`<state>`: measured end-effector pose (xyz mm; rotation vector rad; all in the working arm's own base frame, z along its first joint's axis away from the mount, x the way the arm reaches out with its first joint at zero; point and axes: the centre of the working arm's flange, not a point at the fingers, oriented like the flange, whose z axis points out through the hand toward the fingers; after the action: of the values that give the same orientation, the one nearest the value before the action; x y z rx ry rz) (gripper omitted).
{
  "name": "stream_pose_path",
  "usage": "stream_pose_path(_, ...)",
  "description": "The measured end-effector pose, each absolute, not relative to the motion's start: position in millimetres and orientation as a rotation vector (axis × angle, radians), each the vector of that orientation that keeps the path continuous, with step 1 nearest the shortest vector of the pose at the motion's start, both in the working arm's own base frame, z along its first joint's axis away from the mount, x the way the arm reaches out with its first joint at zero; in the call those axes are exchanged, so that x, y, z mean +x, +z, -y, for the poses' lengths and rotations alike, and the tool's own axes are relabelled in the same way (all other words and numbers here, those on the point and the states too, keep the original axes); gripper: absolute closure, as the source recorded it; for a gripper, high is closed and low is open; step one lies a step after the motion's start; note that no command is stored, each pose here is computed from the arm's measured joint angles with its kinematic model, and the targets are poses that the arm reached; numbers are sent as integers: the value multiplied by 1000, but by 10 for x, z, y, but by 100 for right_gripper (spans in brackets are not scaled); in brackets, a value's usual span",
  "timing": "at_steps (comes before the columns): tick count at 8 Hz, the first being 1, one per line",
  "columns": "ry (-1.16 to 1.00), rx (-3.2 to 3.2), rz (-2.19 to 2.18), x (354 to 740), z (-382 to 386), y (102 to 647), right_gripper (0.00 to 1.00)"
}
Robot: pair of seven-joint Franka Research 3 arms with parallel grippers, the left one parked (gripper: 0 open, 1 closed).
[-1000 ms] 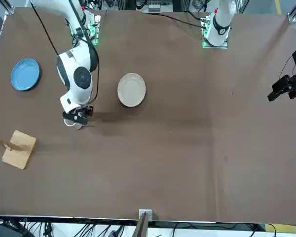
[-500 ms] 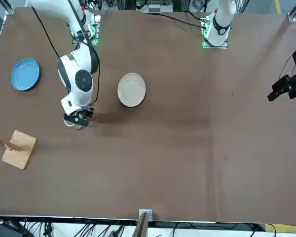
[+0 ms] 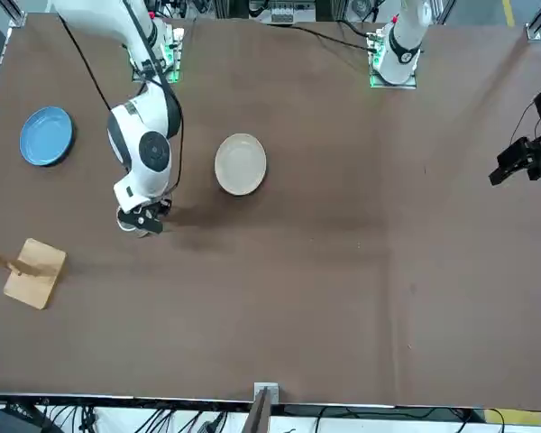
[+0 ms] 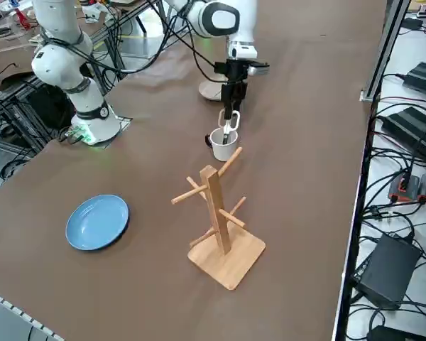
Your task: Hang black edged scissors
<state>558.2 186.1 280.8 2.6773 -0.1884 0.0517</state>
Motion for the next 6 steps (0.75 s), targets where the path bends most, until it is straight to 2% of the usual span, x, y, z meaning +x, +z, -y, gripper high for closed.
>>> stream_pose_path(2, 54, 2677, 192, 5598, -1857, 2812, 50)
stream_pose_path(3, 56, 2678, 193, 5606, -1857, 2819, 59)
stream_pose_path(6, 60, 2678, 196, 5622, -1853, 2837, 69)
